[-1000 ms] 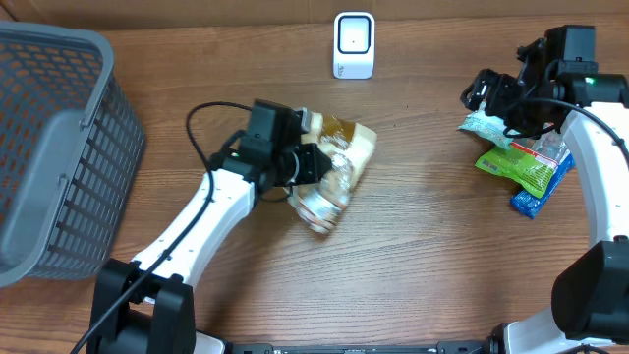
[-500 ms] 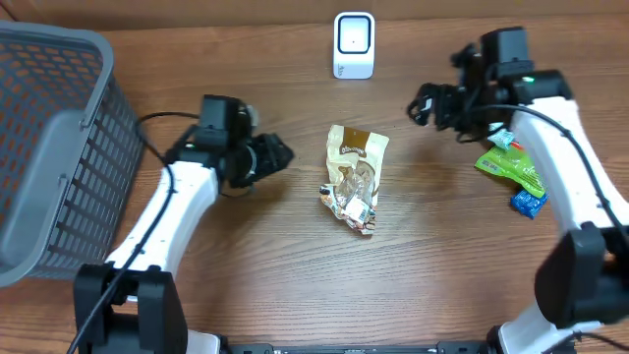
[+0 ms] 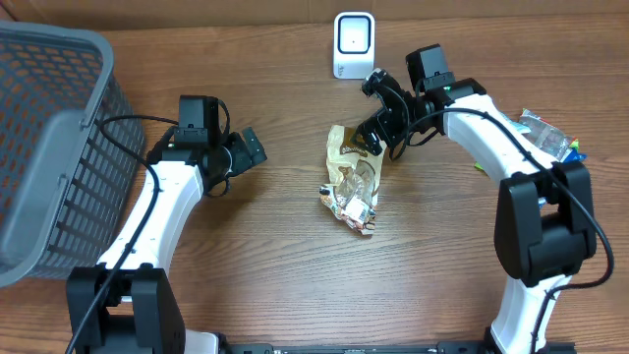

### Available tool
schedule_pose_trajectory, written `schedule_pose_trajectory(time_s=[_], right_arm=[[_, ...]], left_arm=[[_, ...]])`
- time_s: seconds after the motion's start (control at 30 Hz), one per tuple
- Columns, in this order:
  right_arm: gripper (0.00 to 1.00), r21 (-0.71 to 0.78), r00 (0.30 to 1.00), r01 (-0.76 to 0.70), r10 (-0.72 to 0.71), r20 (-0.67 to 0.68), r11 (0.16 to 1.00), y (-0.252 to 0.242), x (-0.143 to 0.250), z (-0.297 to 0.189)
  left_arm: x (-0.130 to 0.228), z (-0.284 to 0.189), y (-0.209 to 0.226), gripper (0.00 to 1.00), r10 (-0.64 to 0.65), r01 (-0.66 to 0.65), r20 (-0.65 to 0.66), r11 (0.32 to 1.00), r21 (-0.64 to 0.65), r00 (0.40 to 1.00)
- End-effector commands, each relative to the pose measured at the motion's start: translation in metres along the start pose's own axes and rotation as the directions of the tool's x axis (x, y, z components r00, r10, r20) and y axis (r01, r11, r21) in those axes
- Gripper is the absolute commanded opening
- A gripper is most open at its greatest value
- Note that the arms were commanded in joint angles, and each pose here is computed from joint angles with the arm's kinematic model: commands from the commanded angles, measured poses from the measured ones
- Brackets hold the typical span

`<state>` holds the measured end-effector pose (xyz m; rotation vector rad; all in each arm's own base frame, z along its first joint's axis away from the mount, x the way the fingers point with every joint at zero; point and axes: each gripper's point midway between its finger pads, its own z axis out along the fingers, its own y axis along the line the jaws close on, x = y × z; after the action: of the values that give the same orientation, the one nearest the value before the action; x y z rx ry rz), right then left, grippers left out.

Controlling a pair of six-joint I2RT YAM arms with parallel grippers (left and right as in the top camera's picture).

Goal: Scan the item barcode

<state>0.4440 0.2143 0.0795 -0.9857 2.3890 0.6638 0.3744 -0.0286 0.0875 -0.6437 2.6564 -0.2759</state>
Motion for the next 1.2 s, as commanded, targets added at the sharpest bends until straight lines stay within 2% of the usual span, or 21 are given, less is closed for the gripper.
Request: schedule_pose_trajectory(time_s=[0.0, 0.2, 0.33, 0.53, 0.63, 0.7, 0.73, 0.83, 0.9, 0.97, 1.07, 1.17], right_arm=[[1.0, -0.001, 0.997, 0.065, -0.065, 0.047, 0.998, -0.008, -0.01, 0.009], [0.99, -0.105, 0.996, 0.062, -0.054, 0.075, 0.992, 0.003, -0.008, 0.023], [0.89, -0.125, 1.0, 0.013, -0.012, 0.005, 0.992, 0.003, 0.013, 0.028], [0.6, -0.147, 0.992, -0.101, 0.088, -0.093, 0.984, 0.001, 0.041, 0.018], [0.41, -0.14, 0.978, -0.186, 0.169, -0.124, 0.972, -0.004, 0.05, 0.013], [0.24, -0.126, 0.955, -0.277, 0.259, -0.144, 0.952, -0.008, 0.055, 0.008], [0.21, -0.12, 0.939, -0.325, 0.305, -0.158, 0.938, -0.01, 0.058, 0.006], [0.1, -0.094, 0.869, -0.474, 0.449, -0.208, 0.875, -0.011, 0.07, 0.0], [0.08, -0.063, 0.803, -0.572, 0.542, -0.249, 0.818, -0.01, 0.08, -0.005], [0.07, 0.03, 0.704, -0.671, 0.65, -0.286, 0.74, -0.016, 0.096, -0.011], [0.05, 0.202, 0.5, -0.794, 0.805, -0.321, 0.573, -0.024, 0.128, -0.028], [0.05, 0.178, 0.433, -0.836, 0.824, -0.366, 0.519, -0.014, 0.134, -0.038]], left_arm=[[-0.012, -0.006, 0.001, 1.0, 0.004, -0.002, 0.053, 0.999, -0.037, 0.999], [-0.012, -0.006, 0.001, 1.0, 0.004, -0.002, 0.053, 0.999, -0.037, 0.999], [-0.012, -0.006, 0.001, 1.0, 0.004, -0.002, 0.053, 0.999, -0.037, 0.999], [-0.012, -0.006, 0.001, 1.0, 0.004, -0.002, 0.053, 0.999, -0.037, 0.999], [-0.012, -0.006, 0.001, 1.0, 0.004, -0.002, 0.053, 0.999, -0.037, 0.999], [-0.012, -0.006, 0.001, 1.0, 0.004, -0.002, 0.053, 0.999, -0.037, 0.999], [-0.012, -0.006, 0.001, 1.0, 0.004, -0.002, 0.053, 0.999, -0.037, 0.999], [-0.012, -0.006, 0.001, 1.0, 0.004, -0.002, 0.053, 0.999, -0.037, 0.999], [-0.012, -0.006, 0.001, 1.0, 0.004, -0.002, 0.053, 0.999, -0.037, 0.999], [-0.012, -0.006, 0.001, 1.0, 0.004, -0.002, 0.053, 0.999, -0.037, 0.999], [-0.012, -0.006, 0.001, 1.0, 0.004, -0.002, 0.053, 0.999, -0.037, 0.999], [-0.012, -0.006, 0.001, 1.0, 0.004, -0.002, 0.053, 0.999, -0.037, 0.999]])
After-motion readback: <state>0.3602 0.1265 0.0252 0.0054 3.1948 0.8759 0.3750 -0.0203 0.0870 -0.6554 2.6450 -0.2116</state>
